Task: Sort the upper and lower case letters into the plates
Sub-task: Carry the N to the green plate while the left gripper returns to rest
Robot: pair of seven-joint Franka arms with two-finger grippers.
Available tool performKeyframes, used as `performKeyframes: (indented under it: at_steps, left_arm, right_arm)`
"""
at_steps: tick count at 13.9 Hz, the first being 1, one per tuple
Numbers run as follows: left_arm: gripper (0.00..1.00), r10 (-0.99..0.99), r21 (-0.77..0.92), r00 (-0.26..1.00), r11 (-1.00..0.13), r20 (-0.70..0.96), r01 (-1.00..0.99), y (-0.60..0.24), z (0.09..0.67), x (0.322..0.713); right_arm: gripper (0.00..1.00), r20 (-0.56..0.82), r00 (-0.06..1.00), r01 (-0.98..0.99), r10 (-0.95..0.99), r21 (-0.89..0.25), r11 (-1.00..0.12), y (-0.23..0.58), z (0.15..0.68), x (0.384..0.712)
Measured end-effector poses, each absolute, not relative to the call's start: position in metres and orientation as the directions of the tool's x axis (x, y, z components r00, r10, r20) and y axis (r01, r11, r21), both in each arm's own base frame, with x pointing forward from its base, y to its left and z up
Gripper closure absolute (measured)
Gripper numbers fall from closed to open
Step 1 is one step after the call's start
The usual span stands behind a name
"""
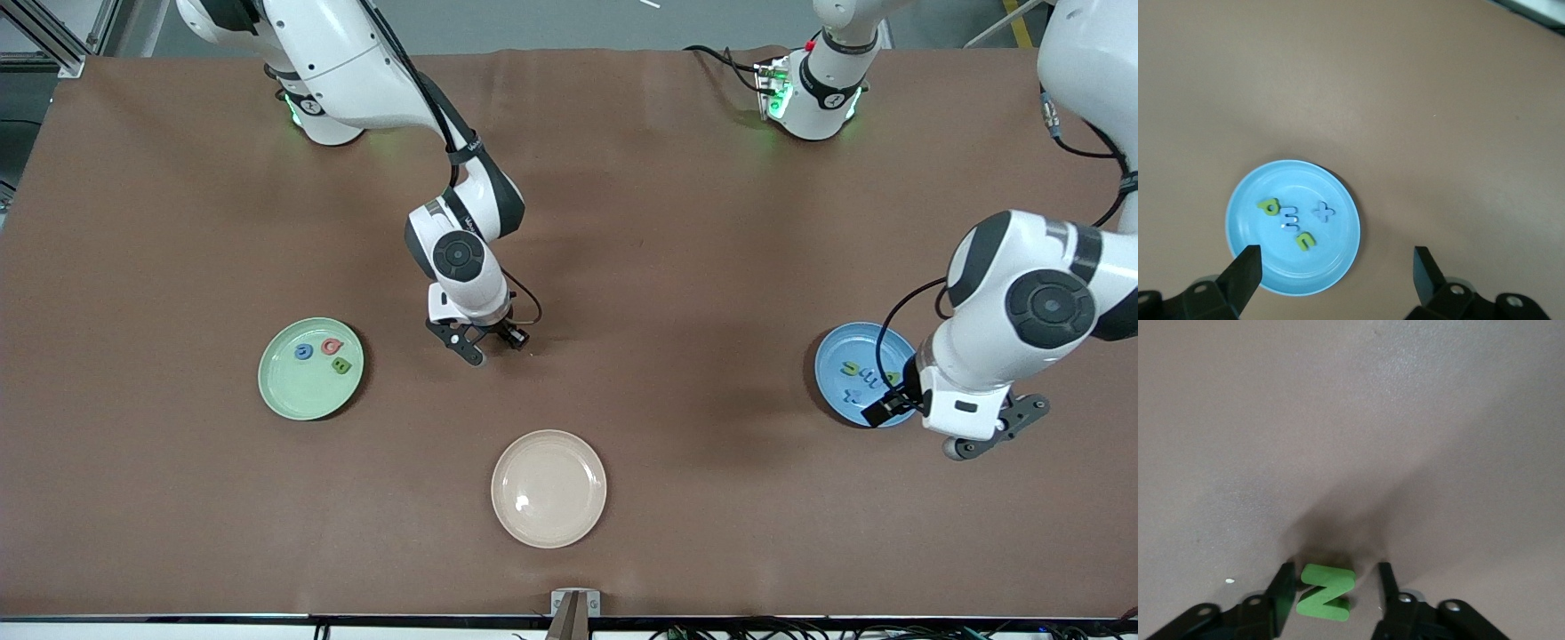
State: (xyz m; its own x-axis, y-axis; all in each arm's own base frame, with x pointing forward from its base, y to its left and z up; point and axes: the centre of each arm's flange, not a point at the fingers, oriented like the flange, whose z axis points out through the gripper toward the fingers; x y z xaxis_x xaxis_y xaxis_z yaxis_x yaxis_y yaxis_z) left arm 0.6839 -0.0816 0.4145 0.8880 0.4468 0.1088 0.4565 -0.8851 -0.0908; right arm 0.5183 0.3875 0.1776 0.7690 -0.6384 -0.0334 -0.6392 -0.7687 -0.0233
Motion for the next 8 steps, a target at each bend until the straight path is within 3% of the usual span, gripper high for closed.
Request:
performKeyframes:
  at_steps: [3,7,8]
  left_arm:
    - [0.00,0.384,-0.101,0.912,-0.911,0.148,0.400,-0.084,0.451,0.681]
    - [0.00,0.292,-0.092,0.944,-0.947,0.152,0.307,-0.086,0.483,0.673]
    - [0.00,0.291,-0.086,0.945,-0.948,0.148,0.305,-0.088,0.491,0.669]
  right_arm:
    - [0.48,-0.034,0.769,-0.639,-0.638,-0.022,-0.769,0.388,0.178,0.518]
    - [0.66,-0.034,0.767,-0.641,-0.641,-0.022,-0.767,0.388,0.180,0.518]
    - [0.65,-0.033,0.766,-0.642,-0.642,-0.022,-0.766,0.388,0.180,0.519]
